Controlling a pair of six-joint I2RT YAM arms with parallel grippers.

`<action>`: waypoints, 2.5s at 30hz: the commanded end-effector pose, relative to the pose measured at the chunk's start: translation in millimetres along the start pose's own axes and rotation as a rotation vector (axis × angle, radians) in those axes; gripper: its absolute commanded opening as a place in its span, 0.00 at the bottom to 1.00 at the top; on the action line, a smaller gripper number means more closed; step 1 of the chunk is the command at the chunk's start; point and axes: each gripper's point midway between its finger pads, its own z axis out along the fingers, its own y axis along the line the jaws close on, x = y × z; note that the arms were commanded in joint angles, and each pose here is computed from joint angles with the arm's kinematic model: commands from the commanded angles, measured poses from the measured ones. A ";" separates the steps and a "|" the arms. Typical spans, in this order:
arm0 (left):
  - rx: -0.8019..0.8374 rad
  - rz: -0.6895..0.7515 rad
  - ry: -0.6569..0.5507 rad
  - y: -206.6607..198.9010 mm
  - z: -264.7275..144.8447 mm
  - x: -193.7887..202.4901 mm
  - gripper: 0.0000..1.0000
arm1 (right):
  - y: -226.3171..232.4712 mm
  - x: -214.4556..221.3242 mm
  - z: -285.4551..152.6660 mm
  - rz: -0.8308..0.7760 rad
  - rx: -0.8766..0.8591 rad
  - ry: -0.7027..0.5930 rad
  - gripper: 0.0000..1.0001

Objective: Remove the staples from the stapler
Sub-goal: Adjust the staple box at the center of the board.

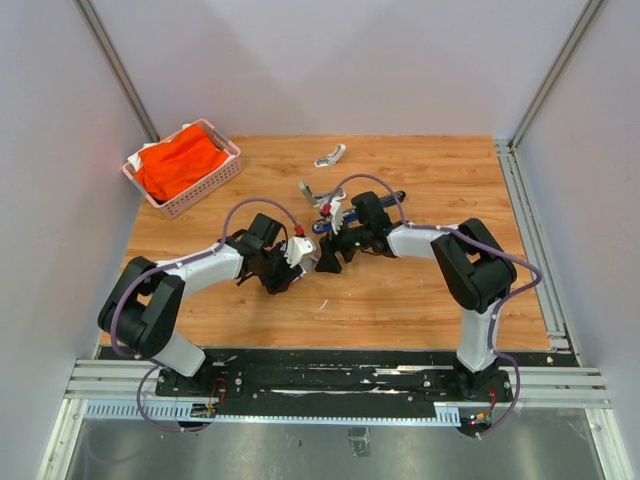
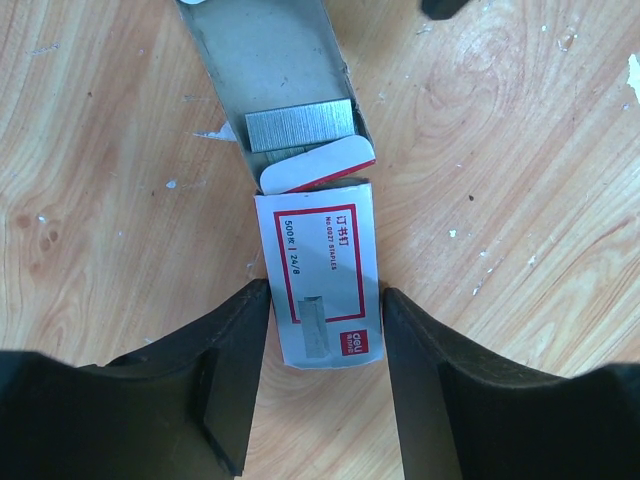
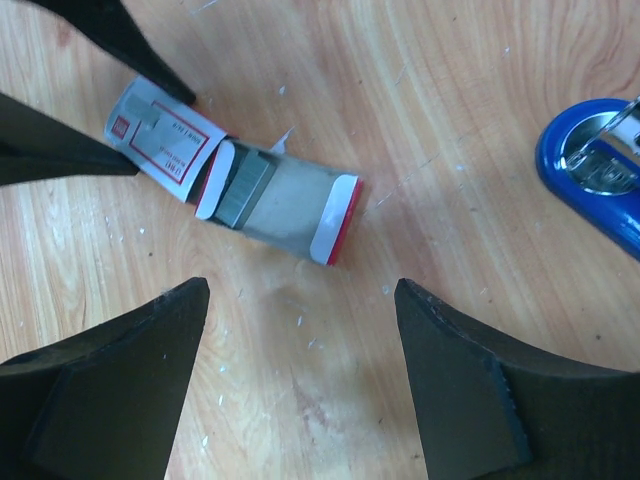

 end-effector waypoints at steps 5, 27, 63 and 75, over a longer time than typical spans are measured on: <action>0.033 -0.049 0.097 -7.2 9.9 20.8 0.54 | 22.4 -31.3 -32.1 -0.412 -0.024 -0.106 0.78; 0.033 -0.017 0.196 -1.2 34.9 -4.9 0.52 | -18.3 -64.1 -138.3 -0.449 0.231 -0.213 0.80; 0.019 0.185 0.202 -10.1 60.0 -80.8 0.60 | -31.2 -81.8 -191.9 -0.411 0.357 -0.308 0.81; 0.072 0.122 0.195 -23.3 46.3 -86.0 0.81 | -29.2 -85.1 -194.8 -0.415 0.360 -0.327 0.81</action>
